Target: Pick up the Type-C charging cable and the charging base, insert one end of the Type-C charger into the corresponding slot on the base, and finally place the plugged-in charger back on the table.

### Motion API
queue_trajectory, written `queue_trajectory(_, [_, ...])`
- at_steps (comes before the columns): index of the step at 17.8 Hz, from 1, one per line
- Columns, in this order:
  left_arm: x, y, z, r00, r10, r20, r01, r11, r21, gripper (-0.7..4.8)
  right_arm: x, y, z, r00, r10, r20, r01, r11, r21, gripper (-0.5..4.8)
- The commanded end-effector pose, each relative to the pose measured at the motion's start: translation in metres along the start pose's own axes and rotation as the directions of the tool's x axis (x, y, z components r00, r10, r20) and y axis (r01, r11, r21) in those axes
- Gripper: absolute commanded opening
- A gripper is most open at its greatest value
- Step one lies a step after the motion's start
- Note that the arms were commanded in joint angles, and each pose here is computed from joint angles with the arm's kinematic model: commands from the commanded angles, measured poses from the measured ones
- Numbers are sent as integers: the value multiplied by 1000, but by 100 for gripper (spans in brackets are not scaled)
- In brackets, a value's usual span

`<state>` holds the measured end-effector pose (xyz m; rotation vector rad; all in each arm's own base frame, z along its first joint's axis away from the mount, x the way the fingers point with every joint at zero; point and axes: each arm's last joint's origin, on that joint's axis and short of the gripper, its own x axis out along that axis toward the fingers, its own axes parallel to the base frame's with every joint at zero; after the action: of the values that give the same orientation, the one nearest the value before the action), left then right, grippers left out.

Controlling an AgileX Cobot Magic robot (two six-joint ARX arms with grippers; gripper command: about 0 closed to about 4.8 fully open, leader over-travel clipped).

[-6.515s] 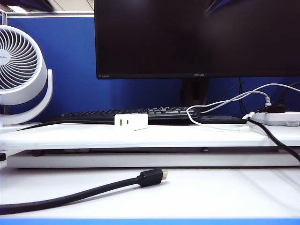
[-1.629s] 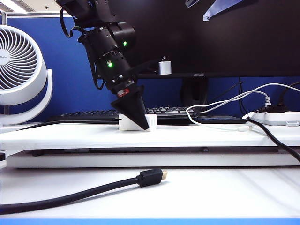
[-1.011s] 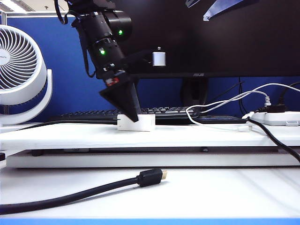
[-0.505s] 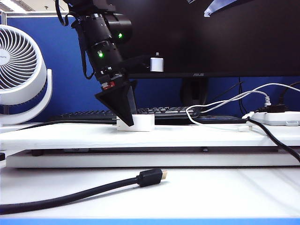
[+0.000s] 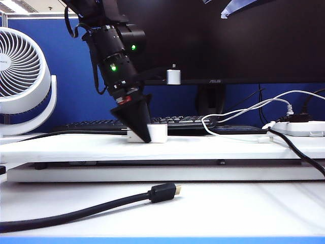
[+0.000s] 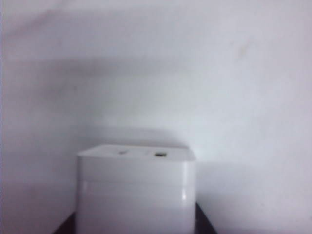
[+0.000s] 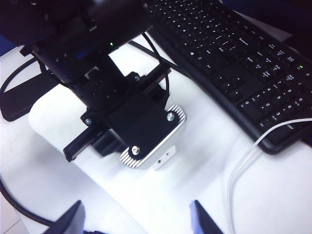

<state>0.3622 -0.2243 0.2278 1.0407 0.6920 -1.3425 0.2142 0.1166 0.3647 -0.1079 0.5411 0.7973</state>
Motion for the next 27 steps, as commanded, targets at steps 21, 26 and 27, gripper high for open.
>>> queue_trajectory(21, [-202,-53,61,705,136,696,-83,990,-110,-6,-30,2,-16,941,-305,-146,269,936,-226,262])
queue_trajectory(26, [-255,-78,62,649,384,657,-98,898,-428,-6,44,-22,-43,846,-249,-472,-5,881,-473,279])
queue_trajectory(27, [-259,-80,62,641,388,662,-98,897,-431,-6,55,-26,-46,826,-256,-503,-24,875,-484,279])
